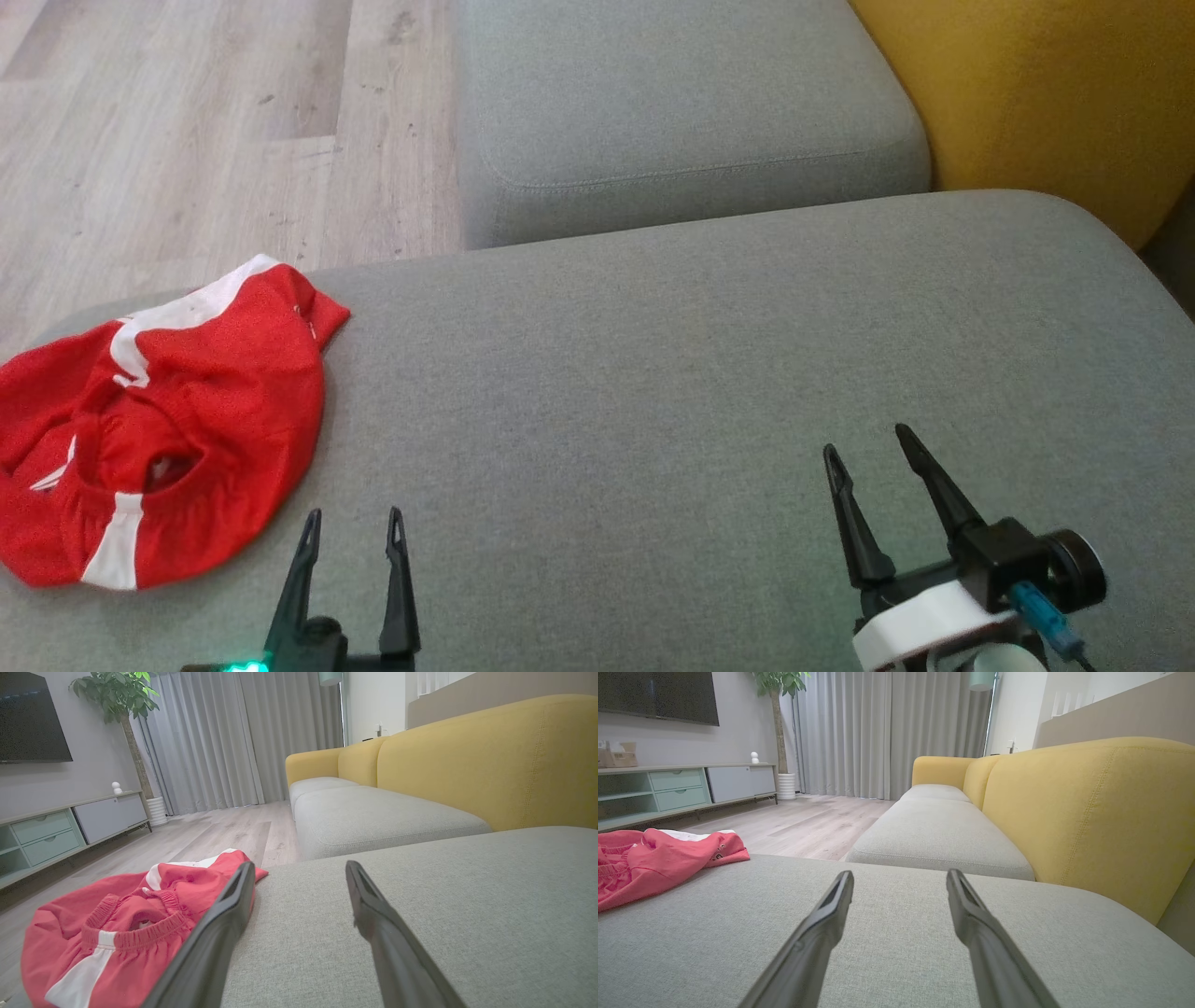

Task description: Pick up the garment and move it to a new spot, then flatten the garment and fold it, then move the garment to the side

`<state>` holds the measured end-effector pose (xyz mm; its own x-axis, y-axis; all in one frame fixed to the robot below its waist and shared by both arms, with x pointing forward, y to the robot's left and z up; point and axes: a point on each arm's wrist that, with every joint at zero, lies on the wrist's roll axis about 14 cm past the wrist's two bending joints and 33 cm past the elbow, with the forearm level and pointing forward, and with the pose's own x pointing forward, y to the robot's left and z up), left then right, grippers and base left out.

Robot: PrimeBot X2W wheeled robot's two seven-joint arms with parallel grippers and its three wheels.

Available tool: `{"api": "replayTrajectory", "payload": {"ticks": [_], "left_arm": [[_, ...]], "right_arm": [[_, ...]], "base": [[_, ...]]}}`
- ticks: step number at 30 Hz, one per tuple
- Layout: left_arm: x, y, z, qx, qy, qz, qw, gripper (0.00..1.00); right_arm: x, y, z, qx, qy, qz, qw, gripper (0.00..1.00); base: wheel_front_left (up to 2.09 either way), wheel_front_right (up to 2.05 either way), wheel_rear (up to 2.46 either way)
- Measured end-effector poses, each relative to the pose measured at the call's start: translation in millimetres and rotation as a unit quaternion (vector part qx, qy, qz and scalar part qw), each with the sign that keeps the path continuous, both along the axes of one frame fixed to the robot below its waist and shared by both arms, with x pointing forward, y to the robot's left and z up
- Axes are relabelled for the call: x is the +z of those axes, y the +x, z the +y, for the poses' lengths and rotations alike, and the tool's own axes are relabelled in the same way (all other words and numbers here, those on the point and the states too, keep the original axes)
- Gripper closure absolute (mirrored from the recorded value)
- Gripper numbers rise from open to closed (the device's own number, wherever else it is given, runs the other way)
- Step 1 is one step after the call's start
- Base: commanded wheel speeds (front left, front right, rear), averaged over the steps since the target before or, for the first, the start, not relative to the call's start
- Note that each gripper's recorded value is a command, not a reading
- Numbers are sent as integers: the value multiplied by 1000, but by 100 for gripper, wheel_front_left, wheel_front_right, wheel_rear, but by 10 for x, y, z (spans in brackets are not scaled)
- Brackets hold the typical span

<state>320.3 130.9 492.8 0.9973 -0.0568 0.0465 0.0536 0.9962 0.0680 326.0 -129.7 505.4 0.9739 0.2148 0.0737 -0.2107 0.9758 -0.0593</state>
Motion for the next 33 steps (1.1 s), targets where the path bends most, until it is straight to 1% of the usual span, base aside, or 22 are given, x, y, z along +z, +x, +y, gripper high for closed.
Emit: {"api": "replayTrajectory", "payload": {"ticks": [6,25,29,33], "left_arm": [[-1,-7,2,0,1,0,1000,0],[-12,-38,18,-2,3,0,1000,0],[-12,-67,61,5,7,-1,1000,0],[-21,-118,156,19,6,-1,1000,0]], "right_arm": [[-40,-48,-5,-1,1,5,1000,0],[-6,-61,30,4,1,-1,1000,0],[-14,-59,71,11,0,1,1000,0],[-99,-83,157,26,-2,14,1000,0]], "base": [[0,0,0],[0,0,0],[0,0,0],[0,0,0]]}}
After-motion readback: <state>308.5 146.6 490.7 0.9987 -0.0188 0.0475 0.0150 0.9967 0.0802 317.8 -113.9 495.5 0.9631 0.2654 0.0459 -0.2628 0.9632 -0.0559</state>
